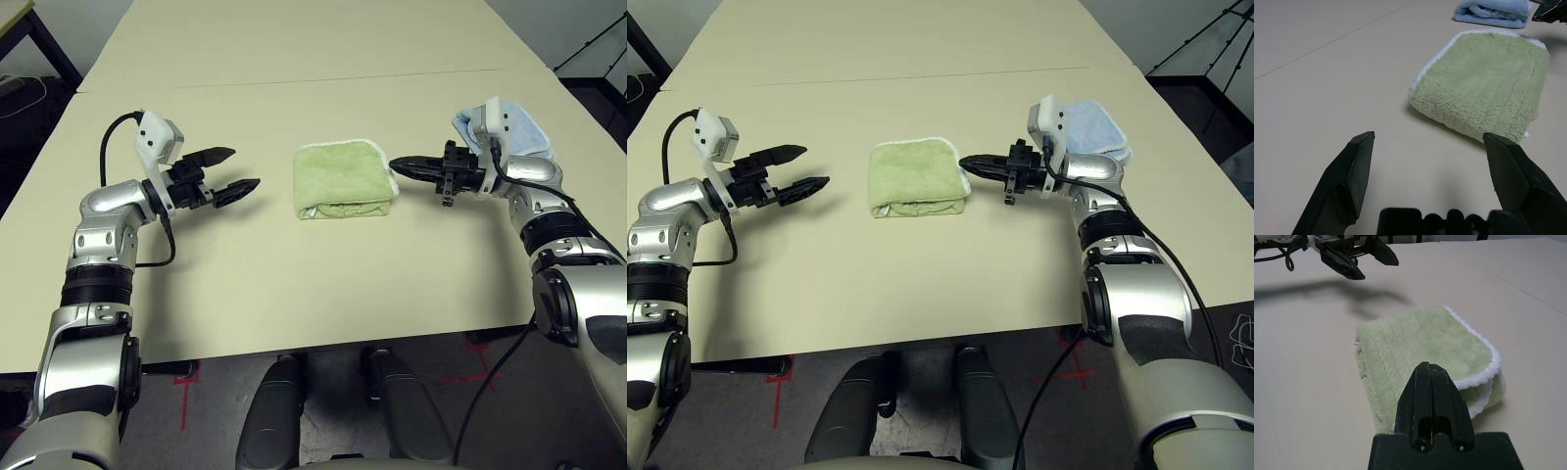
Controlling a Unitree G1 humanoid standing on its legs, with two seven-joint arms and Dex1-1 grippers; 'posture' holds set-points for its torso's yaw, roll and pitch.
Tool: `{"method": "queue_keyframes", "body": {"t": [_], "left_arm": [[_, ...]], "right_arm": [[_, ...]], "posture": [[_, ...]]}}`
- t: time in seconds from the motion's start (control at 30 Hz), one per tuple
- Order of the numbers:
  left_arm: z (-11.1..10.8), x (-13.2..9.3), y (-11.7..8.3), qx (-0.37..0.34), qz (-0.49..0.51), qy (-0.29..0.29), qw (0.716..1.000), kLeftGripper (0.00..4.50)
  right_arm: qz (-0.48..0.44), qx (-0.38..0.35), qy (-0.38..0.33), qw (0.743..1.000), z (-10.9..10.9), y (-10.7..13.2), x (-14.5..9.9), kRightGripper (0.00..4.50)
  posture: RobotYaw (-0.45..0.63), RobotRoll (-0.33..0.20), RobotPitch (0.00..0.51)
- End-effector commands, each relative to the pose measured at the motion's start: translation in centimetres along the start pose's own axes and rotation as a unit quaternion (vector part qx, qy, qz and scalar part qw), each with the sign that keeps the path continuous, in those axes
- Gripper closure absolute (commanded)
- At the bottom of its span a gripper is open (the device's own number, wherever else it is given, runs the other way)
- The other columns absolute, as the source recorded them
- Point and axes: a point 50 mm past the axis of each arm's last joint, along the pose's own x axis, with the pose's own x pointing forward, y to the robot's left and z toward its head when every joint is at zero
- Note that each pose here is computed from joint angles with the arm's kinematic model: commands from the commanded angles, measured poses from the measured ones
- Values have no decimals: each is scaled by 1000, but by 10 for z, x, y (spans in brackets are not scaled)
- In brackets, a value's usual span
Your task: Fold the towel and set it aside.
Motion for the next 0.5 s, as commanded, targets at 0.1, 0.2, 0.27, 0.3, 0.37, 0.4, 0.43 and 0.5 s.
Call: {"method": "queue_keyframes", "body": {"t": [0.1, 0.2, 0.27, 0.3, 0.37, 0.4, 0.43, 0.5], "left_arm": [[-3, -3, -1, 7, -10, 14, 1000, 0], [-1, -1, -1, 9, -9, 8, 1000, 704], [-1, -1, -1, 12, -9, 6, 1000, 1391], [-1, 0, -1, 11, -11, 6, 1000, 1768], [-1, 0, -1, 11, -13, 7, 1000, 2545], [-1, 0, -2, 10, -14, 7, 1000, 2955], [-1, 0, -2, 9, -16, 7, 1000, 3421], [-1, 0, -2, 6, -21, 7, 1000, 4079]], "right_arm": [[5, -6, 9, 1000, 0, 0, -2, 4485], [5, -6, 9, 1000, 0, 0, -2, 4500], [6, -6, 9, 1000, 0, 1, -1, 4500], [6, -6, 9, 1000, 0, 1, -1, 4500], [6, -7, 9, 1000, 0, 1, -1, 4500], [6, -7, 9, 1000, 0, 1, -1, 4500], [6, -7, 9, 1000, 0, 1, -1, 4500], [7, -8, 9, 1000, 0, 1, -1, 4500]], "posture": [[94, 0, 183], [95, 0, 183], [95, 0, 182], [95, 0, 182], [94, 0, 181], [94, 0, 181], [94, 0, 181], [94, 0, 181]]}}
